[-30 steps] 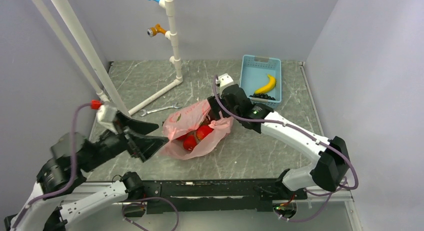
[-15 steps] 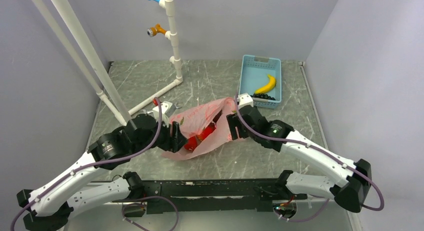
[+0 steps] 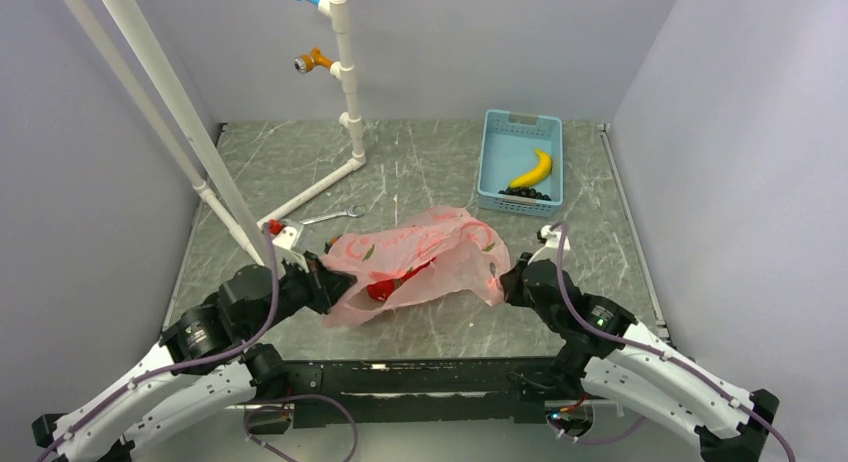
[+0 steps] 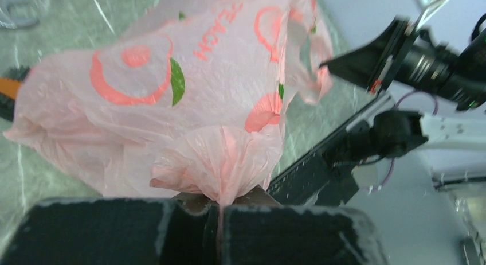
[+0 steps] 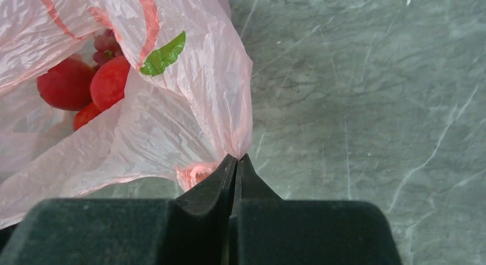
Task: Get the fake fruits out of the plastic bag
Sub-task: Take out the fake fruit from the plastic bag.
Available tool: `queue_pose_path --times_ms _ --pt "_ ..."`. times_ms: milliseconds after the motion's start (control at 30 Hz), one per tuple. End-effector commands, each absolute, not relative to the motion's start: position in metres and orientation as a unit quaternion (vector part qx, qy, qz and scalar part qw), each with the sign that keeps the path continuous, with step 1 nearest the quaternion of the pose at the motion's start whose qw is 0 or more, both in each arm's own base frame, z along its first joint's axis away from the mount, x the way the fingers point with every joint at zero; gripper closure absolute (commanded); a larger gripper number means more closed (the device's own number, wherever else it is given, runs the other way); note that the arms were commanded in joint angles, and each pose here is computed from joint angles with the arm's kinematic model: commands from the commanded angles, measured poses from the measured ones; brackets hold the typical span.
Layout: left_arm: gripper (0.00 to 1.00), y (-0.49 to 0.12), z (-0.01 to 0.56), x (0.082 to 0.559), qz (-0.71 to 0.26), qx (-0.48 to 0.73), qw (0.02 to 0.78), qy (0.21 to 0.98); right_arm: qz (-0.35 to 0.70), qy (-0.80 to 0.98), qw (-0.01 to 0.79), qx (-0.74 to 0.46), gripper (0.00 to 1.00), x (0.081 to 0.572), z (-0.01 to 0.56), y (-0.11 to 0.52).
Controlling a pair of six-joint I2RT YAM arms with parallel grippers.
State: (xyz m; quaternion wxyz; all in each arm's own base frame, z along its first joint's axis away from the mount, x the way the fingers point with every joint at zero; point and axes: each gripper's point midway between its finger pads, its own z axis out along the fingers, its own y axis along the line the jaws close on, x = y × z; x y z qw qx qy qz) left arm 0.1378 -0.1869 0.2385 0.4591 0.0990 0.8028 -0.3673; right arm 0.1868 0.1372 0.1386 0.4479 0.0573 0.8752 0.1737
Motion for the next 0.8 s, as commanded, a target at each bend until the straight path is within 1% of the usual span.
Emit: queue_pose_path --times_ms 0,100,233,367,400,433,500,533,567,600,667,767 --pt "1.00 -0.178 0.287 0.160 -0.392 0.042 0.551 0.736 0.188 0.861 0.450 0.144 1.00 0.185 0.141 0.124" --pt "1.00 -0.166 0.297 0.164 -0.394 0.014 0.583 0.710 0.135 0.845 0.465 0.227 1.00 0.178 0.146 0.081" --pt "1.00 -0.164 0.307 0.165 -0.406 0.011 0.604 0.686 0.127 0.811 0.490 0.294 1.00 0.174 0.157 0.053" --pt "1.00 -0.165 0.301 0.165 -0.400 0.011 0.592 0.700 0.101 0.783 0.515 0.335 1.00 0.172 0.175 0.027" --pt "1.00 -0.165 0.299 0.166 -0.396 0.012 0.591 0.703 0.089 0.782 0.521 0.330 1.00 0.173 0.179 0.024" --pt "1.00 -0.165 0.296 0.165 -0.394 0.013 0.589 0.706 0.086 0.785 0.528 0.313 0.98 0.177 0.185 0.028" --pt "1.00 -0.168 0.294 0.164 -0.397 0.017 0.581 0.710 0.099 0.807 0.533 0.236 0.79 0.184 0.200 0.049" --pt "1.00 -0.171 0.296 0.161 -0.404 0.023 0.575 0.711 0.124 0.815 0.535 0.186 0.65 0.187 0.209 0.067" --pt "1.00 -0.173 0.297 0.159 -0.409 0.027 0.571 0.711 0.173 0.820 0.534 0.112 0.52 0.188 0.224 0.096" --pt "1.00 -0.175 0.298 0.158 -0.414 0.032 0.568 0.711 0.212 0.811 0.543 0.046 0.41 0.187 0.243 0.118" --pt "1.00 -0.180 0.297 0.157 -0.421 0.038 0.564 0.709 0.267 0.788 0.552 -0.047 0.23 0.179 0.274 0.147" --pt "1.00 -0.182 0.294 0.157 -0.424 0.036 0.559 0.712 0.272 0.771 0.568 -0.096 0.13 0.176 0.307 0.153"
